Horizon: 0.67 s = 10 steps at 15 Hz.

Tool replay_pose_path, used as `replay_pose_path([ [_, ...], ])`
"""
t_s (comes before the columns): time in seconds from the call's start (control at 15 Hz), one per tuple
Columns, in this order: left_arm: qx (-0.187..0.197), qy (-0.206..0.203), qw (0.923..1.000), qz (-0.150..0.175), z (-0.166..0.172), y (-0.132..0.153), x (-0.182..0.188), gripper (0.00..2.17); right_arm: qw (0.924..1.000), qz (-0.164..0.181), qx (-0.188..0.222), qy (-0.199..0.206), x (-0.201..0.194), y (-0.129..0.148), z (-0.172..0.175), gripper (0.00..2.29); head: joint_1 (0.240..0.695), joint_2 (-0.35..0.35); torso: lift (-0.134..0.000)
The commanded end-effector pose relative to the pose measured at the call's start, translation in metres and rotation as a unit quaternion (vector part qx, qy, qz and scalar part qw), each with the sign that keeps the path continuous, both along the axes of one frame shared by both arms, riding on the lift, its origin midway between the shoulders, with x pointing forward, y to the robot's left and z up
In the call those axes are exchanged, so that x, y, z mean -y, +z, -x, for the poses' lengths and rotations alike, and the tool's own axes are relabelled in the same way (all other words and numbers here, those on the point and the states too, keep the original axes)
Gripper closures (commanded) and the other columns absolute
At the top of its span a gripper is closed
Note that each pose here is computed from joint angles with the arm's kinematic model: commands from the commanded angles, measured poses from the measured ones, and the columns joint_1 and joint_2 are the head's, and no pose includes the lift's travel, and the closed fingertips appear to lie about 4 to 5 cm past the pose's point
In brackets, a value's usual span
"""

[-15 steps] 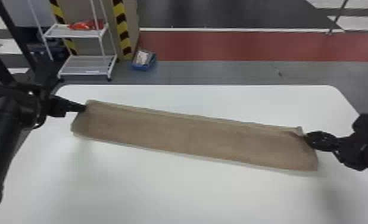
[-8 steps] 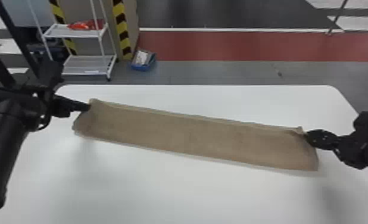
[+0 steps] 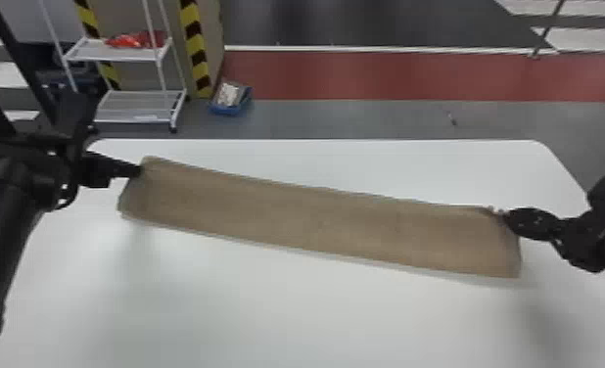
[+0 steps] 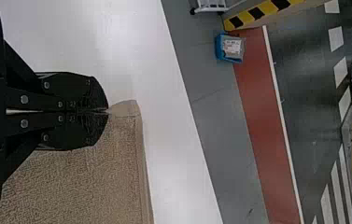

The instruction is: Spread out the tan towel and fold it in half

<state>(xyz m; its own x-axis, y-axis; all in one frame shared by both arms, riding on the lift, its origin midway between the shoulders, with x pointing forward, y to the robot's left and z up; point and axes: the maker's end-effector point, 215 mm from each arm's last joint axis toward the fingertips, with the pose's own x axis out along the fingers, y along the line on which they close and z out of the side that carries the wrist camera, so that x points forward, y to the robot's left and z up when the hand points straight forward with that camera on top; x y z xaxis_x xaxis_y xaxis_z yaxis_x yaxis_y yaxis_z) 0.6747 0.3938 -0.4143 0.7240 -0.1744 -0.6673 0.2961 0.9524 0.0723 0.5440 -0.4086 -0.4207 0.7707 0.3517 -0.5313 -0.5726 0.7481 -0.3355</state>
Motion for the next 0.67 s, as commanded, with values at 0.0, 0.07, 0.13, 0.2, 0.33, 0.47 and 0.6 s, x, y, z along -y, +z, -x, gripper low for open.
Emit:
replay_pose_path([
  [0.0,-0.001,0.0,1.0,-0.001,0.0,-0.001,0.001,1.83,1.0,-0.001,0.003,-0.004,0.004,0.004,-0.001,1.43,0.695,-0.013,-0.124],
  [0.07,0.0,0.002,1.0,0.0,0.0,-0.002,0.001,1.83,1.0,-0.003,0.005,-0.008,0.008,0.006,-0.001,1.43,0.695,-0.014,-0.124],
  [0.13,0.0,0.002,1.0,0.0,0.0,-0.002,0.001,1.83,1.0,-0.001,0.005,-0.008,0.01,0.007,-0.001,1.43,0.695,-0.016,-0.124],
  [0.2,0.0,0.004,1.0,-0.003,-0.001,-0.002,0.001,1.83,0.9999,-0.001,0.008,-0.009,0.011,0.009,-0.002,1.43,0.695,-0.018,-0.124],
  [0.33,0.001,0.005,1.0,-0.002,-0.001,-0.002,0.002,1.83,0.9999,-0.001,0.01,-0.011,0.012,0.011,-0.004,1.43,0.695,-0.022,-0.124],
  [0.47,0.006,0.006,0.9999,-0.006,-0.004,-0.001,0.002,1.83,0.9998,-0.002,0.015,-0.015,0.014,0.015,-0.006,1.43,0.695,-0.024,-0.124],
  [0.6,0.016,0.003,0.9999,-0.002,-0.007,0.003,0.004,1.83,0.9996,-0.002,0.018,-0.019,0.017,0.017,-0.009,1.43,0.695,-0.026,-0.124],
])
